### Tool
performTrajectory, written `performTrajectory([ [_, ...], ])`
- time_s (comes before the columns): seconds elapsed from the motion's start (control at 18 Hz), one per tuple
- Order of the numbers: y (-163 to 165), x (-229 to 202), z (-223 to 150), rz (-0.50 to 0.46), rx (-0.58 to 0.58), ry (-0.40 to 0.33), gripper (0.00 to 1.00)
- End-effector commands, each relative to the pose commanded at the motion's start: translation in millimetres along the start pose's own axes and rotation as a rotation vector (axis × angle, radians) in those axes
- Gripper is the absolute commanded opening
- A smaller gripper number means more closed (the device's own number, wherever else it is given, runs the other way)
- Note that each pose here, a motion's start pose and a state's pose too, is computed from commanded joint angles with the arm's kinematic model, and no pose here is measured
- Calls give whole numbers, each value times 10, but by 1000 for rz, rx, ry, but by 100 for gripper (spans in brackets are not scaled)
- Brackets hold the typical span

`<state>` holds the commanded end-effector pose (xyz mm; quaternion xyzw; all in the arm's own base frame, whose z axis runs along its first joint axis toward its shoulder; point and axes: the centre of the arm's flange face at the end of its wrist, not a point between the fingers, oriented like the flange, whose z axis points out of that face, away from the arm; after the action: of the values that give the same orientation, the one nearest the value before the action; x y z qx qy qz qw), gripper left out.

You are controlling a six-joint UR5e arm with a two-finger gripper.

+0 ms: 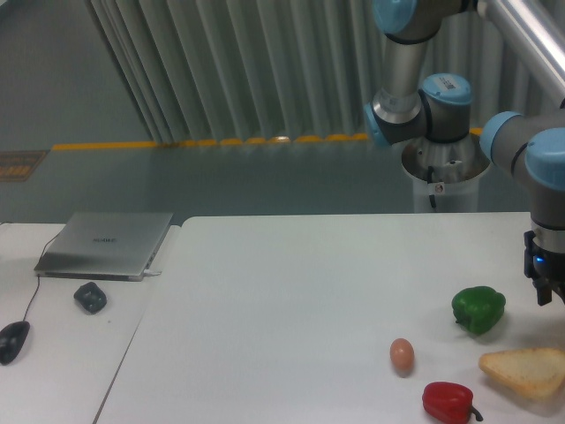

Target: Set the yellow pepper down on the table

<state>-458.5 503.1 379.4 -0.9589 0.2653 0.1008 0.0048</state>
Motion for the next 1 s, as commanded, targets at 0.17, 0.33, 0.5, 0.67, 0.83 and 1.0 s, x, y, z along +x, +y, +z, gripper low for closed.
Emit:
performTrajectory([
  [0.17, 37, -15, 9, -6, 0, 2, 100],
  [0.33, 191, -54, 0, -44, 14, 0, 100],
  [0.5, 416, -60, 2, -111, 7, 1, 100],
  [0.67, 812, -114, 39, -178, 3, 7, 100],
  [0.83, 1162, -221, 53, -251, 25, 2, 100],
  [1.0, 1454, -359, 174, -412, 16, 3, 100],
])
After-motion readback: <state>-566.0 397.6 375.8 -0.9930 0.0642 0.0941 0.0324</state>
